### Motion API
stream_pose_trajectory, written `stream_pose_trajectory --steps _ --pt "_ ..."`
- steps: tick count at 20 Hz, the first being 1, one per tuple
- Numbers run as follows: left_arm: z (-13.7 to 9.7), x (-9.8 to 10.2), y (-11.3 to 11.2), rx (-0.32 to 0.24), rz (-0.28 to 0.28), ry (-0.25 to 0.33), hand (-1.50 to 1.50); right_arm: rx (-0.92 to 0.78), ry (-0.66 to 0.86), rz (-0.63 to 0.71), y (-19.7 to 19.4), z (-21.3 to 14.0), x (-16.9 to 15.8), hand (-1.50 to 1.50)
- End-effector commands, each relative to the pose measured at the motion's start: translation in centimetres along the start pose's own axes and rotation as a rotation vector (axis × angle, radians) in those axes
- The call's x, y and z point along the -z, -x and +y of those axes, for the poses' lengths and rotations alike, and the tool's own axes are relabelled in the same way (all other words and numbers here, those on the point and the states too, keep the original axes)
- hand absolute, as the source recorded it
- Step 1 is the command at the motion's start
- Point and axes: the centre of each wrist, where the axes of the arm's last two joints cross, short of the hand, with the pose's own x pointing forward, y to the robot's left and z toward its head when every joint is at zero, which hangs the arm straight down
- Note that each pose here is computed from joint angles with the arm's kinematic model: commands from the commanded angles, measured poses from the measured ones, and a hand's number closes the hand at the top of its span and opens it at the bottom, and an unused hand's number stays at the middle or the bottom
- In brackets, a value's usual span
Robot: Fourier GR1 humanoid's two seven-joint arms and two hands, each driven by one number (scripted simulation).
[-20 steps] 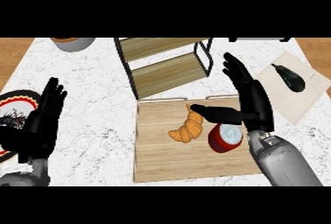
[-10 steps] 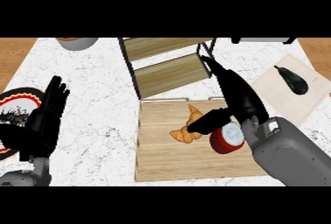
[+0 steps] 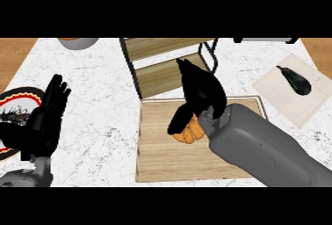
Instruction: Pick the croissant from the tray and place it in the tiered shelf
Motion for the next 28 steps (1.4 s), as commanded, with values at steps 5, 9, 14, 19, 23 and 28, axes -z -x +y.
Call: stream_pose_trajectory --steps 5,9,14,19,23,28 --pt "-0.2 -0.7 1.6 0.006 0.01 -0.017 0.0 -0.254 -0.028 0.275 -1.0 3.4 0.9 -1.5" --pt "0.2 -0.3 0.3 0.02 -0.003 -0.004 0.0 -0.298 -0.046 0.362 -0.2 5.0 2.1 -1.5" --pt "0.6 -0.6 -0.7 -0.008 -0.002 -0.002 0.0 -0.242 -0.045 0.346 0.2 5.4 2.5 -1.5" --pt "0.6 -0.3 -0.9 -0.002 0.003 0.006 0.0 -0.245 -0.061 0.343 2.0 9.1 2.7 -1.5" --pt "0.4 0.1 -0.2 0.002 0.009 -0.011 0.0 -0.232 -0.067 0.341 2.5 5.3 2.4 -1.5" --pt "0.7 0.8 -0.1 0.01 0.002 -0.018 0.0 -0.243 -0.066 0.342 4.8 8.6 3.4 -1.5"
